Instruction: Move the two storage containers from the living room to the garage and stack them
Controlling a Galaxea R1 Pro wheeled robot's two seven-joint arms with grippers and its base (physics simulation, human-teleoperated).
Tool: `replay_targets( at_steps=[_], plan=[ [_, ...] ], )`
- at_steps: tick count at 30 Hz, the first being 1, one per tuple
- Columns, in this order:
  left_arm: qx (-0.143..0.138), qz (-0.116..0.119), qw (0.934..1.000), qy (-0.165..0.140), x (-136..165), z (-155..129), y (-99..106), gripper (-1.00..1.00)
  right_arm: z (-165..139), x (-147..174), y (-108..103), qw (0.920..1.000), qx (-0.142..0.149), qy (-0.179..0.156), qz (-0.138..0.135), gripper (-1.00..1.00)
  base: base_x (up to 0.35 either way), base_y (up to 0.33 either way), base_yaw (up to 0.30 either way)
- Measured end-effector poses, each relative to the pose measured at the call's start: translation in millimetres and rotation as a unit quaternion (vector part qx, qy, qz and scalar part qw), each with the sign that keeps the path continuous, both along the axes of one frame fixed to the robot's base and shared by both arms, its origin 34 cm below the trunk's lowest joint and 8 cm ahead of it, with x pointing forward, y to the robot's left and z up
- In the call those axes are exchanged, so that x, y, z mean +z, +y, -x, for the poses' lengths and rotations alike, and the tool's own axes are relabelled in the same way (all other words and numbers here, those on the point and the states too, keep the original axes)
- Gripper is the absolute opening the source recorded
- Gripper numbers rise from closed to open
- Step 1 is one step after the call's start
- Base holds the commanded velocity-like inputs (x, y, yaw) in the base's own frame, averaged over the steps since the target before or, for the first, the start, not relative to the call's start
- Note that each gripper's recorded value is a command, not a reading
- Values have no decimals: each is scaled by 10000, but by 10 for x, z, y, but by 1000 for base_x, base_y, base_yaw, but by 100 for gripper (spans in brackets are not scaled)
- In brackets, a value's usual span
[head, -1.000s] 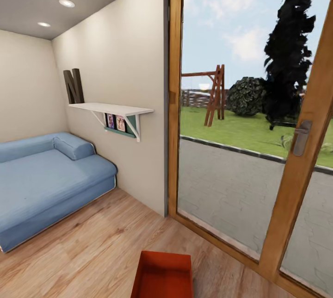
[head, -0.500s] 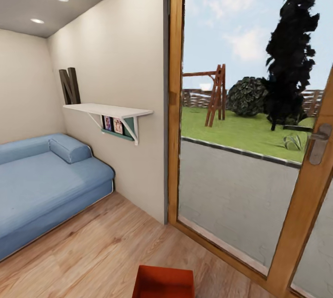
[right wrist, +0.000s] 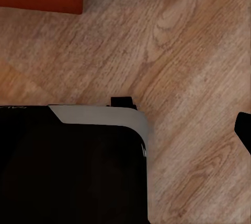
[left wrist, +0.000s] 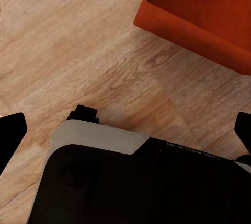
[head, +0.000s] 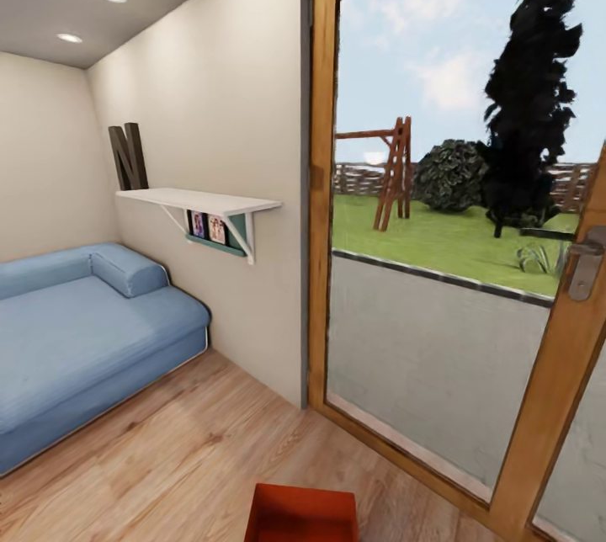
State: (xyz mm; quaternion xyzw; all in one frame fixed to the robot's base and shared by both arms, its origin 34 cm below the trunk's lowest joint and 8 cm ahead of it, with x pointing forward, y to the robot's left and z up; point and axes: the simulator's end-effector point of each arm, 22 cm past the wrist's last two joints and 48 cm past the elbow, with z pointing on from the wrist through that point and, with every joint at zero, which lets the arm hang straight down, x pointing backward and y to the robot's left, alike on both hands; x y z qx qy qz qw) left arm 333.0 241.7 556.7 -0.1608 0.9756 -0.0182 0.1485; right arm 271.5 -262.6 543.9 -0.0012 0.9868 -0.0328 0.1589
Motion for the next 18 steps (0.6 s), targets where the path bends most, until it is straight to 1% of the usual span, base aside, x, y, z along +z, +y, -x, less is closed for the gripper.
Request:
replay_targets(
  at_steps=[4, 7, 13, 15, 18],
  plan=[
    [1, 0, 10000, -1, 0, 0, 0, 100, 0, 0, 3, 10000, 0, 0, -2, 100, 0, 250, 0],
    [2, 1, 10000, 0, 0, 0, 0, 100, 0, 0, -1, 10000, 0, 0, 1, 100, 0, 117, 0],
    [1, 1, 10000, 1, 0, 0, 0, 100, -1, 0, -6, 10000, -3, -2, 9, 100, 0, 21, -14],
    [1, 1, 10000, 1, 0, 0, 0, 100, -2, 0, -2, 10000, 4, -4, 5, 100, 0, 2, -125],
    [0, 1, 10000, 1, 0, 0, -1, 100, 0, 0, 2, 10000, 10, -2, -5, 100, 0, 0, -227]
  ],
)
